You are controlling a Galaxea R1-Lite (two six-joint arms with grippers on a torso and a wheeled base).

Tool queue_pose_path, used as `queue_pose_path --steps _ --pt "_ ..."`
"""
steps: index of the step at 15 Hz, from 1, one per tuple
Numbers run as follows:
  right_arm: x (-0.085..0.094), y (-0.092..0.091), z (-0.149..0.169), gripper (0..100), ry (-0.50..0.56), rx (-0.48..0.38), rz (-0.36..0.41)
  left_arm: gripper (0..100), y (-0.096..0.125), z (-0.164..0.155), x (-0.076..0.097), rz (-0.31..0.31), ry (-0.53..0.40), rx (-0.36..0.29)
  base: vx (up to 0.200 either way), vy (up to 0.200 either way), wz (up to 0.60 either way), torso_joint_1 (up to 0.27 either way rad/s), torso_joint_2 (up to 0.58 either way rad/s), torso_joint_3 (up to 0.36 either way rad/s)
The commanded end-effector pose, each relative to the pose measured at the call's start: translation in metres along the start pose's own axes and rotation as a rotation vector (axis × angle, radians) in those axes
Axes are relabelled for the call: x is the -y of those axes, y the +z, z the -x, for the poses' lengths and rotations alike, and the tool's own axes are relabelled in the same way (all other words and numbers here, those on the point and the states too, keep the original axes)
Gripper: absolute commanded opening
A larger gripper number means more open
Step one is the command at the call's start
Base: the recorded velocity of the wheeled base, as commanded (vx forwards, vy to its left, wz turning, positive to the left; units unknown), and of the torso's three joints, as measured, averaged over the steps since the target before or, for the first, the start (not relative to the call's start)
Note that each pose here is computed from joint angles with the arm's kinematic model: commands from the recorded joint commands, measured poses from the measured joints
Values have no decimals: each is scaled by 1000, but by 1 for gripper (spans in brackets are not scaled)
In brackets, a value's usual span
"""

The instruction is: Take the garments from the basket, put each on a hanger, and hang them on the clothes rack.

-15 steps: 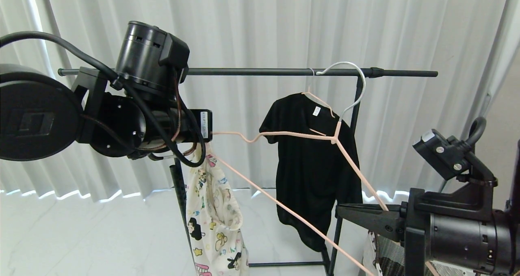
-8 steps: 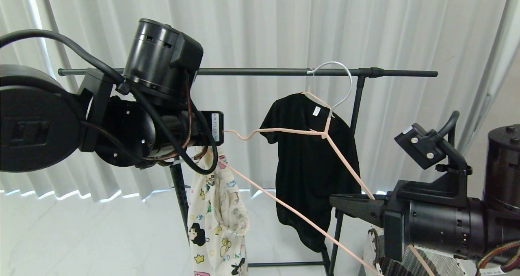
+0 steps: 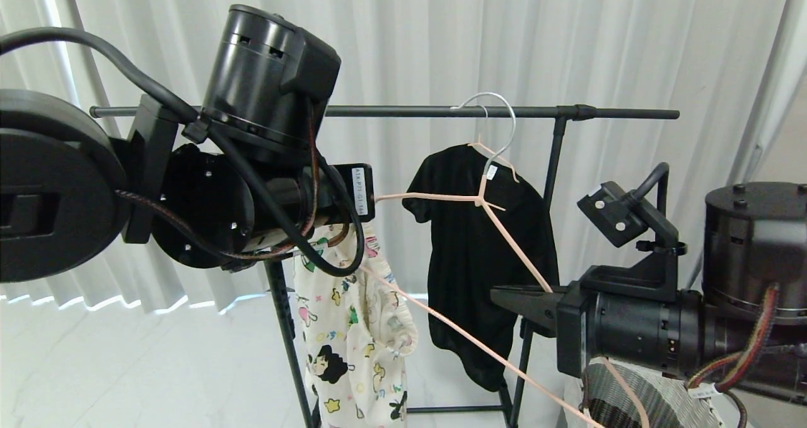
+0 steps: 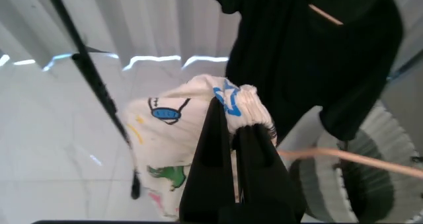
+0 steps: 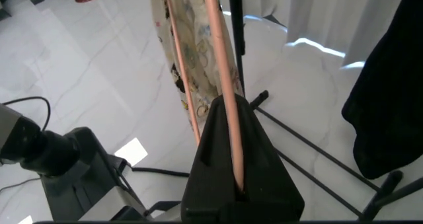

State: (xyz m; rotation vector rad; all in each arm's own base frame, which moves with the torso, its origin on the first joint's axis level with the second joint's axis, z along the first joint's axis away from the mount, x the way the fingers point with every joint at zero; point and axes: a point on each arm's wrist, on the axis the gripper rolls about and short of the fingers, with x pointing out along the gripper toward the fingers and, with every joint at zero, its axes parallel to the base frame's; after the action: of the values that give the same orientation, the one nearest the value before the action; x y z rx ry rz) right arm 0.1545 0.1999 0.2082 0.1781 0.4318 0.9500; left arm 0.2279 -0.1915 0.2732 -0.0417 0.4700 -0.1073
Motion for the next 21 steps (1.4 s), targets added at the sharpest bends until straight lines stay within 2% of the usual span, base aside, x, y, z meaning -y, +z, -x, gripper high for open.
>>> queue_pose_path --steps 1,6,12,14,21 --pt "-1 -2 -12 0 7 -15 1 0 -2 5 7 -1 -28 0 0 0 0 0 0 0" --pt "-6 2 -25 0 17 -10 4 0 6 22 28 54 -122 33 0 0 0 0 0 0" --pt "-9 8 -34 0 25 17 5 0 1 38 49 32 -228 23 0 0 0 0 0 0" --pt "-9 9 -34 0 -2 31 5 0 0 40 49 35 -251 16 0 0 0 0 0 0" --pt "-7 12 -33 0 -85 90 3 0 0 37 41 39 -219 16 0 0 0 0 0 0"
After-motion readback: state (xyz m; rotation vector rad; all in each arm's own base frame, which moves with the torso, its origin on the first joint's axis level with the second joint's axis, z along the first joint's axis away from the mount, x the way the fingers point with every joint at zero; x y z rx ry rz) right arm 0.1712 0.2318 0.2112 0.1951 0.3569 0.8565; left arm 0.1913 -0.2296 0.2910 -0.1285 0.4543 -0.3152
